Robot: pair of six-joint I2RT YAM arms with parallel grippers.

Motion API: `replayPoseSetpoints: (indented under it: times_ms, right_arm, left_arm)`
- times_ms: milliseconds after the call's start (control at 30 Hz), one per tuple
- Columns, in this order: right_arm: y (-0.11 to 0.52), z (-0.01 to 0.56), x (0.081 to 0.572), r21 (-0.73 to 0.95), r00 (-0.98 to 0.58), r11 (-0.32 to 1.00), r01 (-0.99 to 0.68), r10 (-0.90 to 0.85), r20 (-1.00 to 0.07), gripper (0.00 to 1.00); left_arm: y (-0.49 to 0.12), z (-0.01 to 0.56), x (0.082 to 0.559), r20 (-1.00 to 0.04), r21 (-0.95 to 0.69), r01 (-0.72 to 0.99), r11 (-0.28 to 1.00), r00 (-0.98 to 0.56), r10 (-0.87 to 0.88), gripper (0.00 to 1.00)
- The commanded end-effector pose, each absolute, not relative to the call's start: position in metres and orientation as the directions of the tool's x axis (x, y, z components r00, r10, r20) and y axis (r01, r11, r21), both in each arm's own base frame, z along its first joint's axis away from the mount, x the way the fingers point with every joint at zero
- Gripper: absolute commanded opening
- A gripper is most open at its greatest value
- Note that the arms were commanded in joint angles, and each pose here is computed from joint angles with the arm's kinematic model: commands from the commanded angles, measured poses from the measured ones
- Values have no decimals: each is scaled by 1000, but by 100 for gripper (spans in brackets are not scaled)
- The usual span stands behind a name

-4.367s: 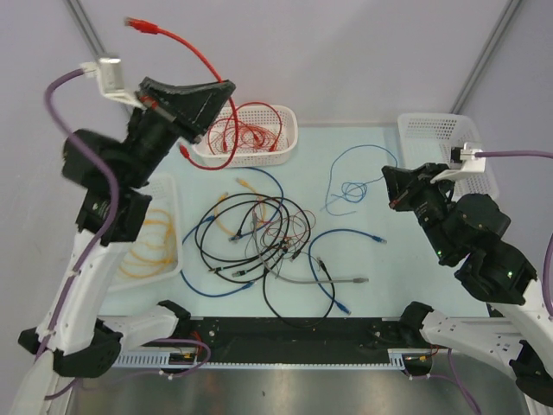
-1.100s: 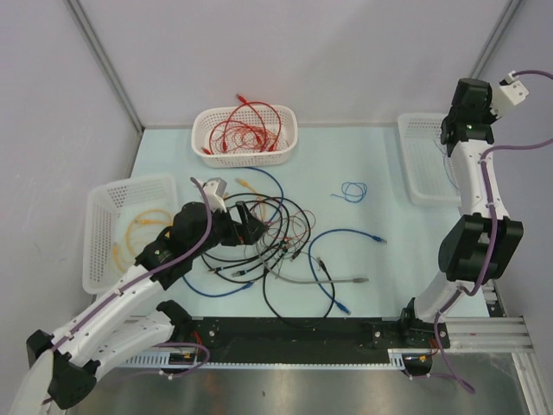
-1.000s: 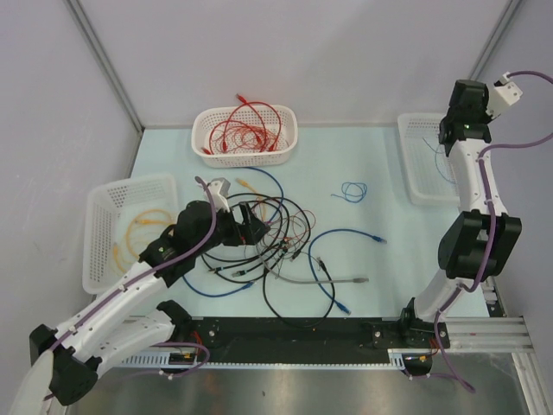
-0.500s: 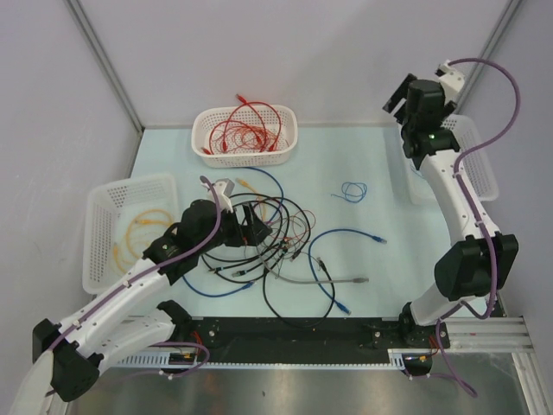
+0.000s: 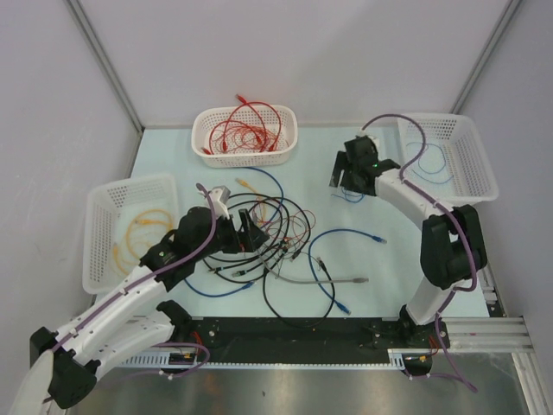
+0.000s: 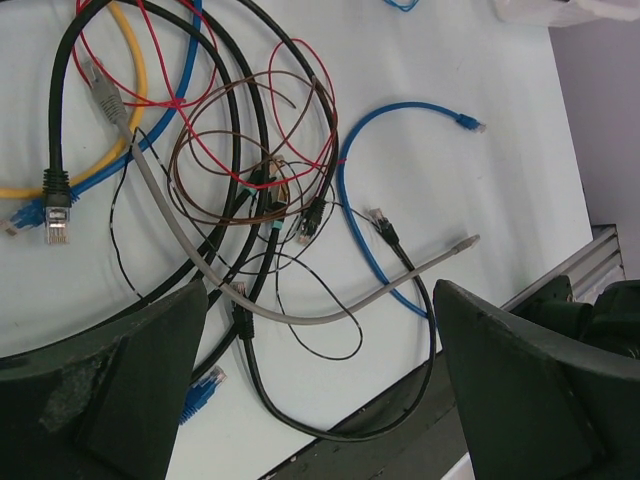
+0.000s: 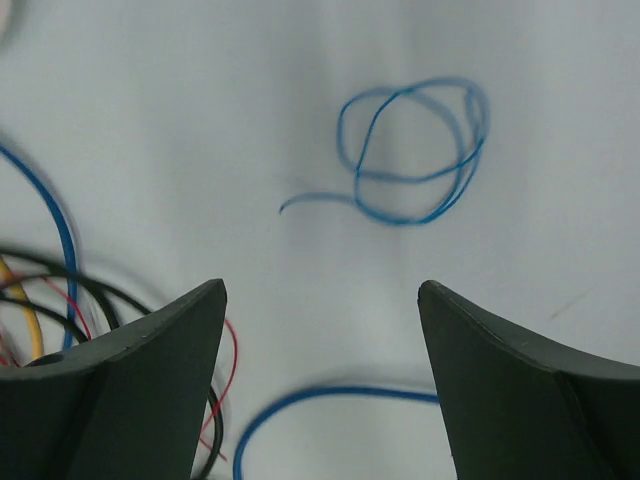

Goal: Untangle the cables

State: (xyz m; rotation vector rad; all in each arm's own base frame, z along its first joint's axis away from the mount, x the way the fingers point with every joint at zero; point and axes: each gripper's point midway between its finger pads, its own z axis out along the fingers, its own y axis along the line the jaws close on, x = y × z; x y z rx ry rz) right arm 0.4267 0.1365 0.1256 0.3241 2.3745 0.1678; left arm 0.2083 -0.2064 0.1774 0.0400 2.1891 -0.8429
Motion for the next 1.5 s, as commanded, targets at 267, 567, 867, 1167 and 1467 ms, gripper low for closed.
replayPoseSetpoints:
  times_ms: [267, 567, 867, 1167, 1467]
  right_arm:
    - [148, 72, 409, 46, -757, 989, 139, 136, -639, 82]
    - [131, 44, 437, 100, -743, 974, 202, 219, -633, 78]
    - [143, 28, 449, 134, -745, 974, 180, 225, -629, 67]
    - [149, 3, 439, 98, -783, 979, 177, 200, -590, 39]
    - [149, 13, 432, 61, -781, 982, 180, 181, -597, 0]
  left_arm:
    - [-209, 171, 204, -631, -593, 236, 770, -730, -263, 100]
    - [-203, 166, 202, -632, -584, 219, 781, -726, -270, 99]
    - [-205, 161, 205, -632, -573, 222, 789, -732, -253, 100]
    - [-205, 157, 204, -630, -570, 218, 792, -735, -250, 100]
    - [-202, 157, 202, -633, -568, 223, 792, -733, -248, 100]
